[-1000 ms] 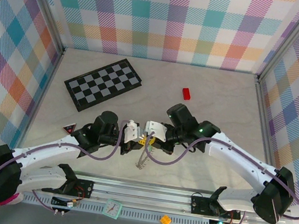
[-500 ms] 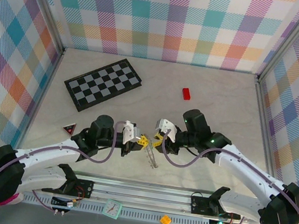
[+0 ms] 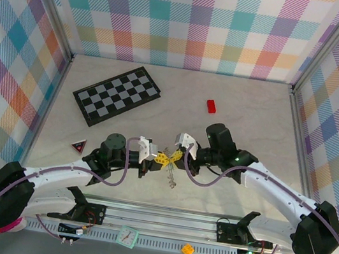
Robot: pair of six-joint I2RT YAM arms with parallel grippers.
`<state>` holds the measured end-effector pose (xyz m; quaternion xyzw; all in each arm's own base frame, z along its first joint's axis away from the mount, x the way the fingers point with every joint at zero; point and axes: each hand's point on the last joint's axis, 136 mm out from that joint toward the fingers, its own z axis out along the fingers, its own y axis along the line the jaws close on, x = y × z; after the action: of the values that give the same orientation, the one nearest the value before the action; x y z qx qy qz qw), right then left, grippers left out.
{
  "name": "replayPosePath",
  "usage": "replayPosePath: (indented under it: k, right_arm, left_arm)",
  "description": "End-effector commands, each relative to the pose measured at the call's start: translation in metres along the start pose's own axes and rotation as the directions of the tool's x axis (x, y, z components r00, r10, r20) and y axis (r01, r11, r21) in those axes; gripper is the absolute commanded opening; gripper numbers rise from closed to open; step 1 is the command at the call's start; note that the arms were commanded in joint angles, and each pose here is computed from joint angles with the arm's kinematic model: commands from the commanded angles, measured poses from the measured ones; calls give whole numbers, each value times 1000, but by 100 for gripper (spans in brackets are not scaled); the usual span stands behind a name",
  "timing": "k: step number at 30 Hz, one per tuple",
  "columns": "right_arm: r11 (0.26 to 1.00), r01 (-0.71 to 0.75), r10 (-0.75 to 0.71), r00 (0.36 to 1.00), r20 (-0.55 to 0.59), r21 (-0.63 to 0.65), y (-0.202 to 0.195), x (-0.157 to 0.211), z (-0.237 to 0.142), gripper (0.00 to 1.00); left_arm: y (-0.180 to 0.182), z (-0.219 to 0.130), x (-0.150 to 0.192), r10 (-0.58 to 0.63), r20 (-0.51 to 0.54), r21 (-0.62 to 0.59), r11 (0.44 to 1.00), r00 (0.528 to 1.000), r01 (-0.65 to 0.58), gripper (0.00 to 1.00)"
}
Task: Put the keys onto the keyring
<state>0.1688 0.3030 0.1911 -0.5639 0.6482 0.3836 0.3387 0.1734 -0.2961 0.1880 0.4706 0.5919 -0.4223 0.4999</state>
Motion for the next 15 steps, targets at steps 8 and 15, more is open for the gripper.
replayPosePath:
  k: [8,15]
  right_arm:
    - [997,79,-80,996,-40,-16,7,-9,-10,0]
    - [983,182,-172,963,-208,32,4,-2,-11,0]
  left_arm:
    - [6,-5,-11,50,1,-57,997,999,-50,28]
    - [5,-4,-3,34,-115,-34,999,993,-38,28]
